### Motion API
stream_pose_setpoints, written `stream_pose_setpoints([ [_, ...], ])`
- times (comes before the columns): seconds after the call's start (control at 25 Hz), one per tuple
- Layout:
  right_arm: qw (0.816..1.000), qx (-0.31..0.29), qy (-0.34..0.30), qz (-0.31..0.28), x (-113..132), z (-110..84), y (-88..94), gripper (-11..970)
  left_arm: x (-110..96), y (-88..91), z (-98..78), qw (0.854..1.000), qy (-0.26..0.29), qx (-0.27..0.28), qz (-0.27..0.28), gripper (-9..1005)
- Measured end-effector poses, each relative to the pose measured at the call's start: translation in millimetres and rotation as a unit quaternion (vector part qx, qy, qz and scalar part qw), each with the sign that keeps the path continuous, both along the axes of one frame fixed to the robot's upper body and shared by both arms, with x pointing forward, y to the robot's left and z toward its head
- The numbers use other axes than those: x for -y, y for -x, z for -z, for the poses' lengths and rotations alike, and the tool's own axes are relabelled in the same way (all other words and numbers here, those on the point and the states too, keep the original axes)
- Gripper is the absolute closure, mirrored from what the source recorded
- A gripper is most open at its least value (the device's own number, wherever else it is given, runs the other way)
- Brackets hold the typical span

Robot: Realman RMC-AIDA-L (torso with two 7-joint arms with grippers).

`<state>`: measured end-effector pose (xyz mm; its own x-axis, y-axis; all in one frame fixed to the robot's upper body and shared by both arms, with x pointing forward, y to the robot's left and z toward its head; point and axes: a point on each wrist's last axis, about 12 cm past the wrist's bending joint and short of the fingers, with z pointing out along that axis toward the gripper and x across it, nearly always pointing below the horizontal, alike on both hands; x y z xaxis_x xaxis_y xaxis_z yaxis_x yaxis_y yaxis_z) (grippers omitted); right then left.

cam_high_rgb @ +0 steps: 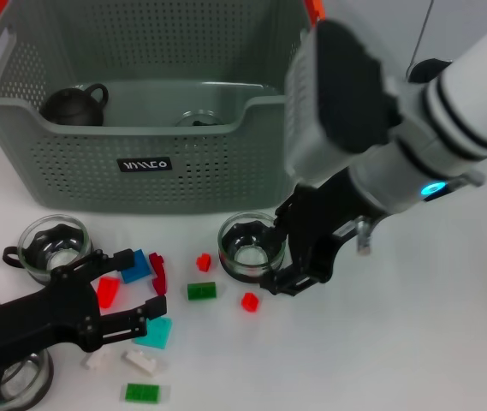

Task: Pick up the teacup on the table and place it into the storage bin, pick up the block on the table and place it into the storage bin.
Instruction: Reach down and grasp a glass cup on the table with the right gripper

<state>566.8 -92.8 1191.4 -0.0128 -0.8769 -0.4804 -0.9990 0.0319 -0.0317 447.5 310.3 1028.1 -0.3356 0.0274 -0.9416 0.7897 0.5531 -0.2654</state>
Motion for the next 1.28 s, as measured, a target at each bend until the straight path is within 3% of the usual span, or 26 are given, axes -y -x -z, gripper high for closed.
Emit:
stream_pose_setpoints([
  [0.44,0.998,0.032,0.052,0.000,-33,47.7,-10.5,359,2,3.8,2.1,1.000,0.002,-0.004,0.003,65],
  [1.28,0.997,0.058,0.048,0.028,-44,84.2,-17.3,380,1,4.1,3.7,1.000,0.000,-0.007,-0.003,65],
])
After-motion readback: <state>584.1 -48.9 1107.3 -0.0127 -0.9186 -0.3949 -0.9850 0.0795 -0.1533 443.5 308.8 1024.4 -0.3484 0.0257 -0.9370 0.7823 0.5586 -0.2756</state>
